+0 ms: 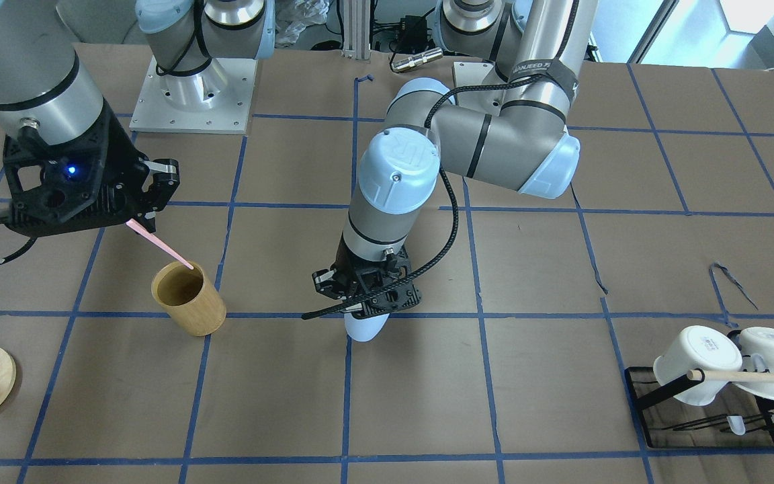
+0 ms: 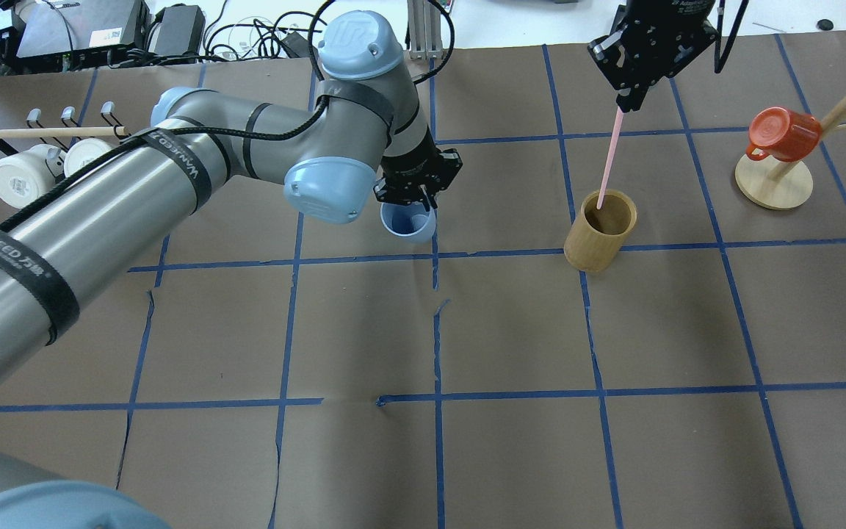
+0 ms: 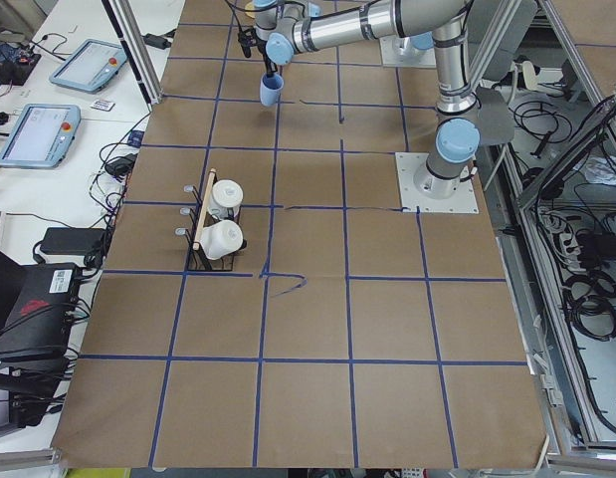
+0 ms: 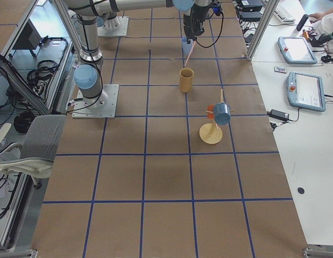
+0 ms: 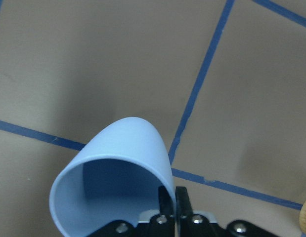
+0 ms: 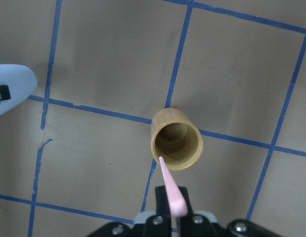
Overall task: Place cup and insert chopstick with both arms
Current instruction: 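Carry blue cup toward bamboo cup with left gripper while right lifts chopstick, then release the blue cup upright and raise the left gripper away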
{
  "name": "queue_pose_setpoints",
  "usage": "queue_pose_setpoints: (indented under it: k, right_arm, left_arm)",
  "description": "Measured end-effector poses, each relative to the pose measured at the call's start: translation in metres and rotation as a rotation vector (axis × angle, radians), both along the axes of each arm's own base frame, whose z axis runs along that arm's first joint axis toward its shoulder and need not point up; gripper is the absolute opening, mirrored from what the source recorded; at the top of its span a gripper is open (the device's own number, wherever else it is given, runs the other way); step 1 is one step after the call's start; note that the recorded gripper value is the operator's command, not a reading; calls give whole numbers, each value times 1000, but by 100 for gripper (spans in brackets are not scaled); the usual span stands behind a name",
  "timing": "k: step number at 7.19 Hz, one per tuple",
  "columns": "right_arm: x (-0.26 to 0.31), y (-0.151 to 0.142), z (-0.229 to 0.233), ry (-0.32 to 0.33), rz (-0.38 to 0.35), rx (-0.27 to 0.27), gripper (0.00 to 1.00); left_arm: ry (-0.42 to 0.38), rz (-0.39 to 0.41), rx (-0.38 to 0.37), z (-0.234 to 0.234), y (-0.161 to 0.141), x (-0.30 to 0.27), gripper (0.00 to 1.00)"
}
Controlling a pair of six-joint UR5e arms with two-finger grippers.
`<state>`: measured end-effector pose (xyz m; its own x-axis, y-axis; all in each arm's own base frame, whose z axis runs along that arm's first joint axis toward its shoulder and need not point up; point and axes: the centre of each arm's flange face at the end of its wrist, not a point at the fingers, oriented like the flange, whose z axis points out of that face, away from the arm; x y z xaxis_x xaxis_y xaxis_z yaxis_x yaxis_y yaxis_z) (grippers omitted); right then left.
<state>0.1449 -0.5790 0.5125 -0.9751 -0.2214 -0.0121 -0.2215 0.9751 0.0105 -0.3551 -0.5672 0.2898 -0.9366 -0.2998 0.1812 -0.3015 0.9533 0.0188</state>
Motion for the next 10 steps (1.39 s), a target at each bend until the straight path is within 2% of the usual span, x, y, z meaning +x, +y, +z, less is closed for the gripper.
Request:
queue_pose_setpoints:
  k: [1,4,7,8,10]
  right_arm:
    - [2,-1,6,-20,2,-25,0]
    - [1,-1,12,-34,9,-61,0]
    - [5,-2,9,-49,8,-68,0]
    - [8,-4,7,-68,5,-81,0]
    - [28,-2,0,-102,0,-107,0]
  left_arm:
    - [-2,-13,9,-7,3,-10,99]
    - [-8,-17,2,-7,3,-15,100]
    - [-13,-16,-62,53,-9,16,100]
    - [-23,-75,-79,83,-5,28,100]
    - [-50,-254,-99,150,21,65,100]
